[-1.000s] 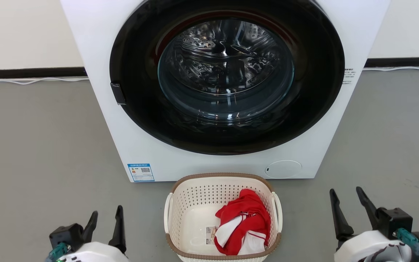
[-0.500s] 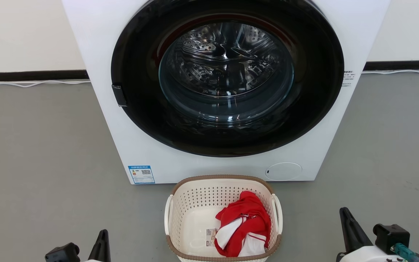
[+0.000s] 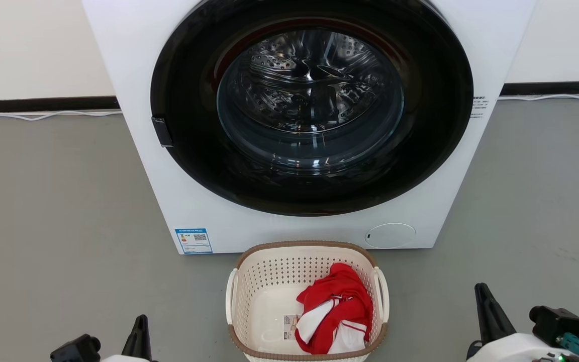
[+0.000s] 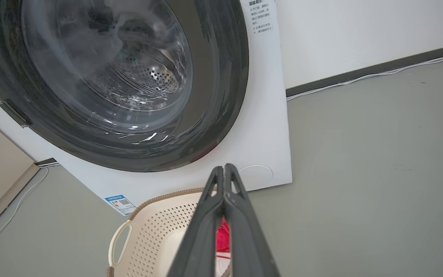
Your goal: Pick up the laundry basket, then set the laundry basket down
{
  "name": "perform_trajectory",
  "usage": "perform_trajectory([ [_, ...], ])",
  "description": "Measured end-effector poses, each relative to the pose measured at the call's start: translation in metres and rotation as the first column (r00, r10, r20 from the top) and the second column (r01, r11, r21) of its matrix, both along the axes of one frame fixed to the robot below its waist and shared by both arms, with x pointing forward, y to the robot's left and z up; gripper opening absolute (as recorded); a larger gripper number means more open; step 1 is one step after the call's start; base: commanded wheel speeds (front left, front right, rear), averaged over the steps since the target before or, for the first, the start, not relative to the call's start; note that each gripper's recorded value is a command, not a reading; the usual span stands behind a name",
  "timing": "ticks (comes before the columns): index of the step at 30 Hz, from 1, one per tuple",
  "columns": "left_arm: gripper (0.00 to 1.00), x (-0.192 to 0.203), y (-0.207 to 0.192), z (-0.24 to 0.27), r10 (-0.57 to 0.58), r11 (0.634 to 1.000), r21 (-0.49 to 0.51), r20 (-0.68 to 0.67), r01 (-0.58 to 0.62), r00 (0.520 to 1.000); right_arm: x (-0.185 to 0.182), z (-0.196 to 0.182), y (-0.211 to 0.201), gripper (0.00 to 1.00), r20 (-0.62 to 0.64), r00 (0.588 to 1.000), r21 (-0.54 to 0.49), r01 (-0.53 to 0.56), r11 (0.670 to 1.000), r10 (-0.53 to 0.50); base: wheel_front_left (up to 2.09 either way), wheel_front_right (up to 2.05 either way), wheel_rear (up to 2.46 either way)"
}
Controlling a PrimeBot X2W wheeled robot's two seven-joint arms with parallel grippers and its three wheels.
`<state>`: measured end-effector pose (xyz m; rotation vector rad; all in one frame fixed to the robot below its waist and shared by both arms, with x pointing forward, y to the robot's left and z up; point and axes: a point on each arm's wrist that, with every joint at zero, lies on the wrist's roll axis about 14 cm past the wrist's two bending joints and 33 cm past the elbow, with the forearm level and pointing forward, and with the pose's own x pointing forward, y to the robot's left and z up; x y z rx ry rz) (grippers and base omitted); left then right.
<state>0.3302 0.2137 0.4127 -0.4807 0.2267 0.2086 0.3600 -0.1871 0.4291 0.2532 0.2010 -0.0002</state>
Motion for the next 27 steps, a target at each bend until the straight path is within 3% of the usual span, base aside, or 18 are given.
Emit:
perform_trajectory([
  [15, 0.00, 0.003, -0.002, 0.002, 0.029, 0.990, -0.135, 0.000, -0.029, 1.000, 0.001, 0.003, -0.006, 0.00, -0.009, 0.998, 0.162, 0.068, 0.984, -0.068, 0.00, 0.00, 0.00],
  [27, 0.00, 0.008, -0.003, 0.006, 0.055, 0.964, -0.261, 0.012, -0.050, 0.998, 0.003, 0.007, -0.012, 0.00, -0.019, 0.992, 0.307, 0.123, 0.944, -0.123, 0.00, 0.00, 0.00],
])
